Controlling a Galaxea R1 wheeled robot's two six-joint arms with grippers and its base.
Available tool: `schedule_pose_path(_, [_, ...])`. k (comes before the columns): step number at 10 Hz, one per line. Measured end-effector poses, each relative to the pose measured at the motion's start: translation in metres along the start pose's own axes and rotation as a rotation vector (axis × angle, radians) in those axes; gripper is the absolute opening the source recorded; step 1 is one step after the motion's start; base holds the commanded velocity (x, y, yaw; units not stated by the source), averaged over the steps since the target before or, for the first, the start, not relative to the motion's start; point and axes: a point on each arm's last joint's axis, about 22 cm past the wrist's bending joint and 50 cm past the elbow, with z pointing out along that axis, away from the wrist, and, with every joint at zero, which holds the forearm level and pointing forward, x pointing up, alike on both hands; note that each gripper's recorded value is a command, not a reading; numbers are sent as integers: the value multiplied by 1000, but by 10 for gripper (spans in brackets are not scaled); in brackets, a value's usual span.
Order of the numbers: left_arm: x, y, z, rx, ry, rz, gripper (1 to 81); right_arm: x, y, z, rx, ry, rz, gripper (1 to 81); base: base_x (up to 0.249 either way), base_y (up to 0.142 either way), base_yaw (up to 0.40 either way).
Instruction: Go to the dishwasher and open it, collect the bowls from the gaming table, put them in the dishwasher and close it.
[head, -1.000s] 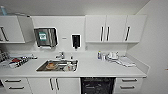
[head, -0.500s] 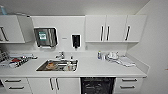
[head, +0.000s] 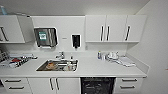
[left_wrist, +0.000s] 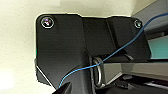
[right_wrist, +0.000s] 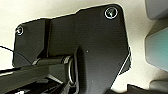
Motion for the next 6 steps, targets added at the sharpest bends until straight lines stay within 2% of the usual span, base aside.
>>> schedule_pose_path(2, [10, 0, 0, 0, 11, 4, 811, 0, 0, 0, 0, 0, 0, 811, 0, 0, 0])
schedule_pose_path(6, [11, -1, 0, 1, 12, 4, 811, 2, -4, 1, 5, 2, -1, 811, 0, 0, 0])
